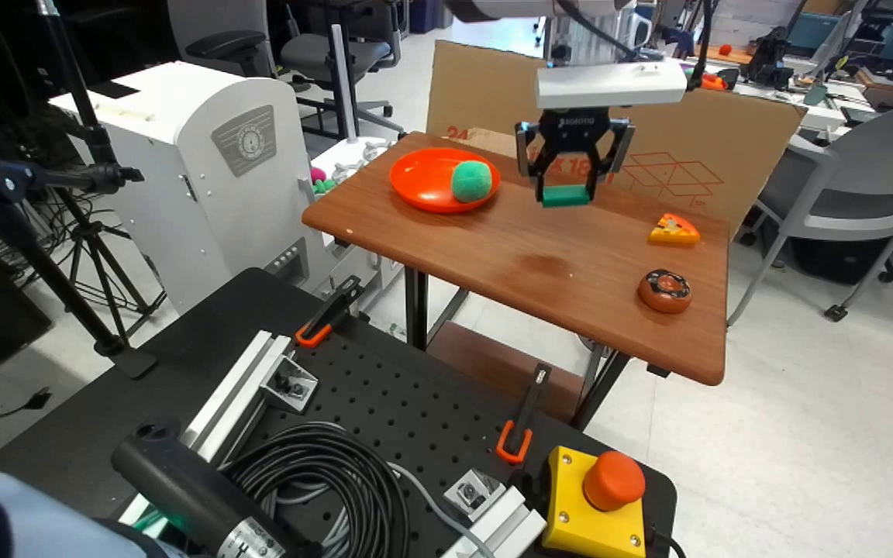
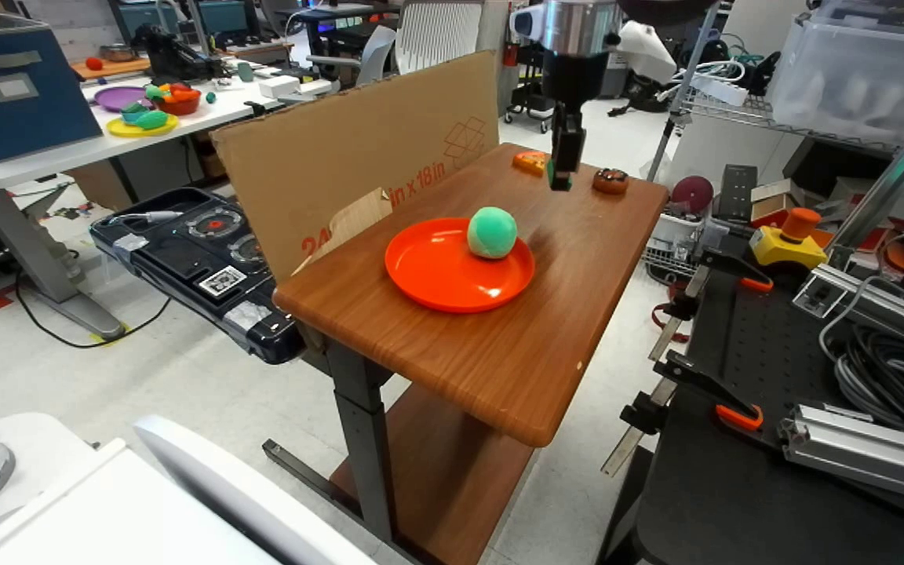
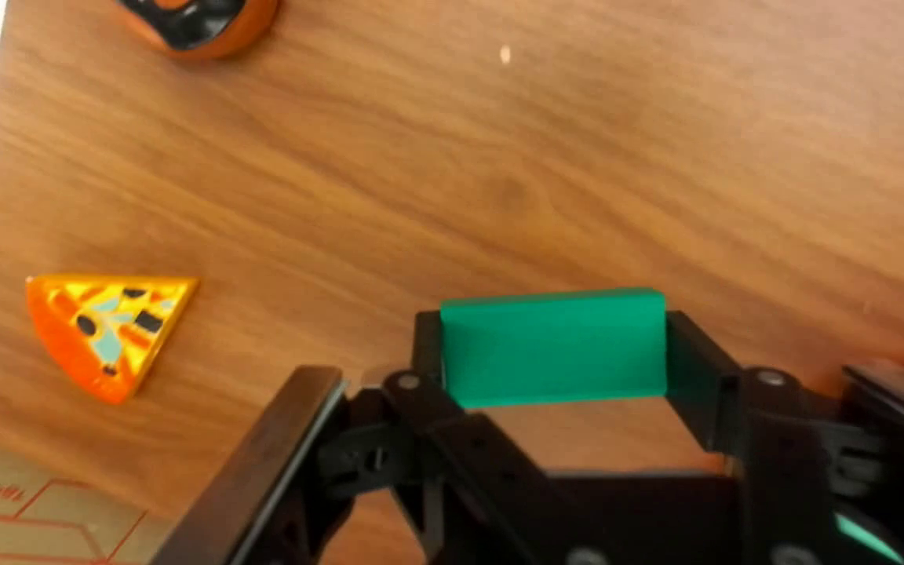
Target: Move the green block backward
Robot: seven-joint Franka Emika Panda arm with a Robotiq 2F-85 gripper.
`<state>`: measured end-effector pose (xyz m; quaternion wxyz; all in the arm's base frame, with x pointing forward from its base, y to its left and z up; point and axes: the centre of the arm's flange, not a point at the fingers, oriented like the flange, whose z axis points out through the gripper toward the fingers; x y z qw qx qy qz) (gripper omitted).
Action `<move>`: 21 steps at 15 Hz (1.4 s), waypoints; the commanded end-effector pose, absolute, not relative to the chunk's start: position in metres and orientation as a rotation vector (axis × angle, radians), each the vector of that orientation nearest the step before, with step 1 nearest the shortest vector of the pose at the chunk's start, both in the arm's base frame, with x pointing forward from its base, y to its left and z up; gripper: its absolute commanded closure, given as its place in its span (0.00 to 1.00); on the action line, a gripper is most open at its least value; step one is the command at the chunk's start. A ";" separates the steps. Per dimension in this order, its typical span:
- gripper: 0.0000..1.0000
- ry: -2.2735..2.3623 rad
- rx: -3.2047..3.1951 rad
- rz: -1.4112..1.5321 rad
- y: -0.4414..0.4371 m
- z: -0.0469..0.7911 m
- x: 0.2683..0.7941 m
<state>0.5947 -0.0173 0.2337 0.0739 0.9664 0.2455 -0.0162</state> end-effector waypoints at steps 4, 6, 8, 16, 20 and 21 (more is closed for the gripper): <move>0.57 0.398 3.042 0.113 -0.015 0.277 0.685; 0.57 0.302 3.054 0.119 -0.018 0.269 0.704; 0.57 0.220 3.057 0.105 -0.021 0.253 0.719; 0.57 0.026 3.052 0.005 -0.025 0.185 0.753; 0.07 0.058 3.077 -0.082 -0.023 0.190 0.736; 0.01 0.056 3.073 -0.129 -0.023 0.193 0.729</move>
